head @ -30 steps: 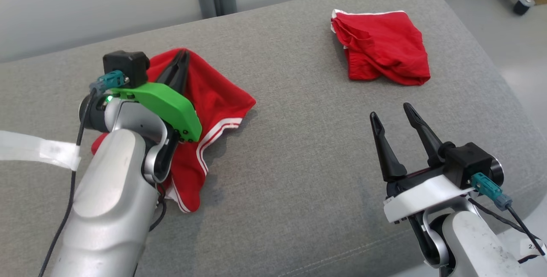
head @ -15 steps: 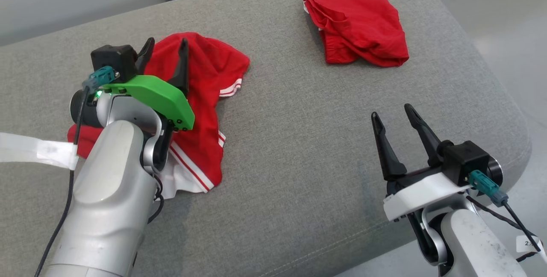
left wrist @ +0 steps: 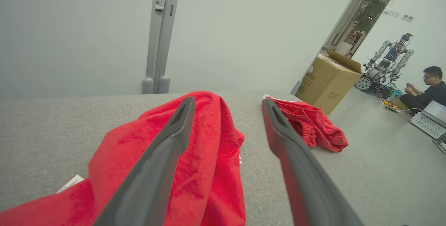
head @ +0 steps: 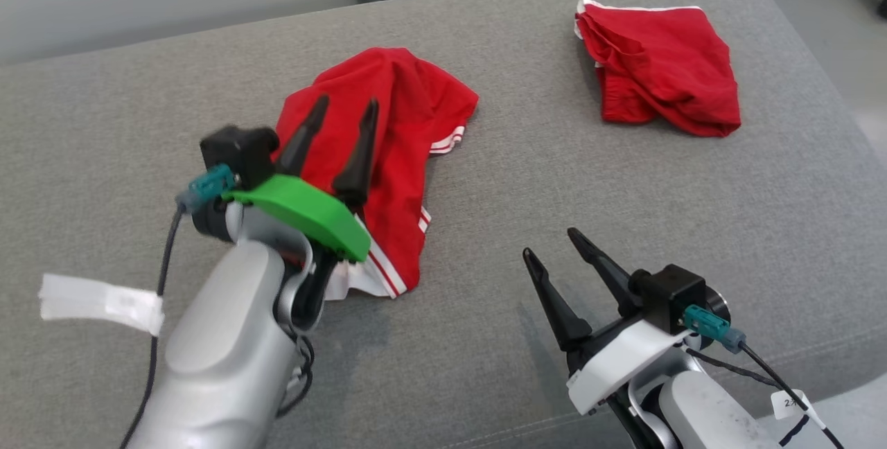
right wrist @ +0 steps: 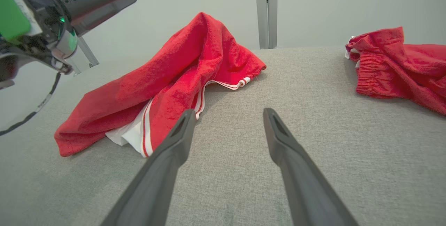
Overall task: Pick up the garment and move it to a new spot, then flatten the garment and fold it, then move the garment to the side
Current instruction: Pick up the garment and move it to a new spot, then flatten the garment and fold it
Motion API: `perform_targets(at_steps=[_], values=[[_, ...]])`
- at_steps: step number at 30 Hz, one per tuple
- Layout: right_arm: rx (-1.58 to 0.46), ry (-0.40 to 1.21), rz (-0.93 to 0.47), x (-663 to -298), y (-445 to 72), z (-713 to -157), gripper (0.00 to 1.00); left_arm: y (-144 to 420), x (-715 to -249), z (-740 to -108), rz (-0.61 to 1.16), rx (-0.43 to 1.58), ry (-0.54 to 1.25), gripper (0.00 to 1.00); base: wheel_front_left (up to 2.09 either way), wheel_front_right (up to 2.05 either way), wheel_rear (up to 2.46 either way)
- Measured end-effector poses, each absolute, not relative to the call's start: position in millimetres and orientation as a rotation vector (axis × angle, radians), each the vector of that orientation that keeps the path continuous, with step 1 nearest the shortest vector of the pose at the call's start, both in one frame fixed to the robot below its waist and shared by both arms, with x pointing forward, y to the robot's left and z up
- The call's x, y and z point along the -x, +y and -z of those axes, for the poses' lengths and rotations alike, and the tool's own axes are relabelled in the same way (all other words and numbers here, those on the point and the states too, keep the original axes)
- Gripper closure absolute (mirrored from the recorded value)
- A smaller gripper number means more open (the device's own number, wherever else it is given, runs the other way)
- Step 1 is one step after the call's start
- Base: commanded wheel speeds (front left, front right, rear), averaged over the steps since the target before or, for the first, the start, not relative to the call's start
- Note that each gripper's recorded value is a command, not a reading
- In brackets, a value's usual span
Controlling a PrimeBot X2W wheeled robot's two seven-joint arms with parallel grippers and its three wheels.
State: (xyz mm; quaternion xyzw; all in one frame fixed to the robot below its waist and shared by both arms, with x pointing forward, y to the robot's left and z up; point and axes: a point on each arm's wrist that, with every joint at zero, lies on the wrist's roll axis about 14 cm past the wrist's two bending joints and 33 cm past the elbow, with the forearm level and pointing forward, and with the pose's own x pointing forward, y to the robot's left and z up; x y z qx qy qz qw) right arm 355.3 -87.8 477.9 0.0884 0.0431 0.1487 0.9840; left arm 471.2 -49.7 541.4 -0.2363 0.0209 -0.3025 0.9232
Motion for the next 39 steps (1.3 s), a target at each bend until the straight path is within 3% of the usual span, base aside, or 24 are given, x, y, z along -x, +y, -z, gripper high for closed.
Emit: perform_targets(at_steps=[6,16,24,30,39], values=[[-0.249,0.128,-0.37,-353,-63,-469,0.0,-23,-441,-504,0.543,0.503,0.129,0.0,0.0,0.0,0.0],[-0.288,0.221,-0.549,-337,-6,-451,0.0,38,-411,-497,0.337,0.532,0.107,0.0,0.0,0.0,0.0],[-0.071,0.227,-0.766,-336,36,-442,0.0,78,-390,-507,0.204,0.576,0.051,0.0,0.0,0.0,0.0],[0.123,0.268,-0.847,-346,37,-418,0.0,103,-381,-524,0.142,0.59,-0.018,0.0,0.0,0.0,0.0],[0.184,0.28,-0.943,-359,65,-408,0.0,134,-365,-529,0.047,0.605,-0.063,0.0,0.0,0.0,0.0]])
